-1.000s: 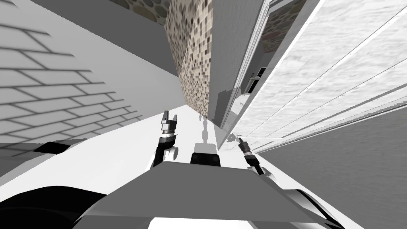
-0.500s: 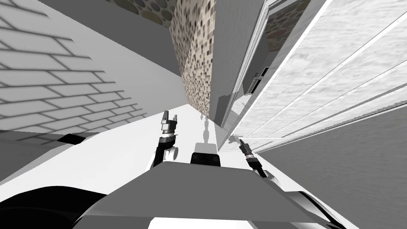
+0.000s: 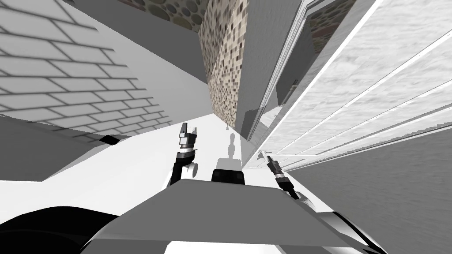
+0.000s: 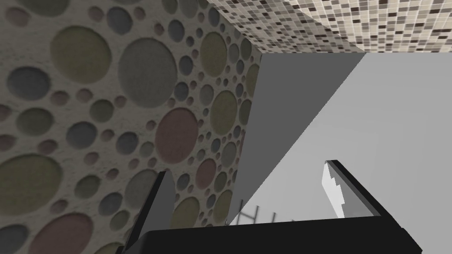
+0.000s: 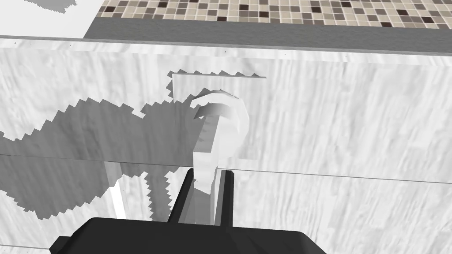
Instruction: Pull the door open
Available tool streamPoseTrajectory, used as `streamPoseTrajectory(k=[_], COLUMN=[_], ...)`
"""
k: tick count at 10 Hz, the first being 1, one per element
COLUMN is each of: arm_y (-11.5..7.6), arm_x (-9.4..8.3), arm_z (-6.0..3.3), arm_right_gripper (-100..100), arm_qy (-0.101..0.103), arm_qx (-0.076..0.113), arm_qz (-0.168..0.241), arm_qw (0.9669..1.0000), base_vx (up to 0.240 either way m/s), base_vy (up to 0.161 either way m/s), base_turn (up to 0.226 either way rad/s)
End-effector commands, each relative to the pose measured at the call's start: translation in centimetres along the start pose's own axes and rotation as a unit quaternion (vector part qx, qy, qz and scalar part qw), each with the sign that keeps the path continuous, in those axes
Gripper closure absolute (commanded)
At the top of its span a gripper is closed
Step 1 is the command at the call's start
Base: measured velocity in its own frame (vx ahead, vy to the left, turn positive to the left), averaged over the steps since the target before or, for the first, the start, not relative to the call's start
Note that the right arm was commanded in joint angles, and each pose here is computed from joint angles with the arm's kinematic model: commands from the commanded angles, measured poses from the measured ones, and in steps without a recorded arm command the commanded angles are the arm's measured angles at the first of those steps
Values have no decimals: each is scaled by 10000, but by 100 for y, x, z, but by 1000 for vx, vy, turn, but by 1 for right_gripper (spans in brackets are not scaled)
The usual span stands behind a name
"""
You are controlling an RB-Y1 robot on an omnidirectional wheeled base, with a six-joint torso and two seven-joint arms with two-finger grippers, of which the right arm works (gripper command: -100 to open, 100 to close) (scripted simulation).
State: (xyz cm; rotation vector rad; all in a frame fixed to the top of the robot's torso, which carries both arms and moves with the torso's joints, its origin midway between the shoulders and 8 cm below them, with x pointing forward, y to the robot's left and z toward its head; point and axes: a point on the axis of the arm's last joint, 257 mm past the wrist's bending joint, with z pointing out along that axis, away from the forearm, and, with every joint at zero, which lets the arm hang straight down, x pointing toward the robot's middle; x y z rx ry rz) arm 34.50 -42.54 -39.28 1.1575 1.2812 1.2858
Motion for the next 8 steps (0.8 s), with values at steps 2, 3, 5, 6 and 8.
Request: streamPoseTrajectory(k=[2,3,5,6,8], arm_y=[-12,-8,-5,-1,4], arm_x=[4,-11,-19,-30,-40], arm_z=[-72,-139,-181,-235,-282], arm_right_gripper=[100,100,100,100,100], arm_qy=[11,32,46,64,80], arm_qx=[17,16,16,16,16], arm_qz=[5,2,1,-1,-2], arm_qw=[10000,10000,10000,10000,10000], base_vx=[-114,-111,-159,-114,-163], base_vy=[-23,-44,-72,-73,-72], base_turn=[11,149,178,116,124])
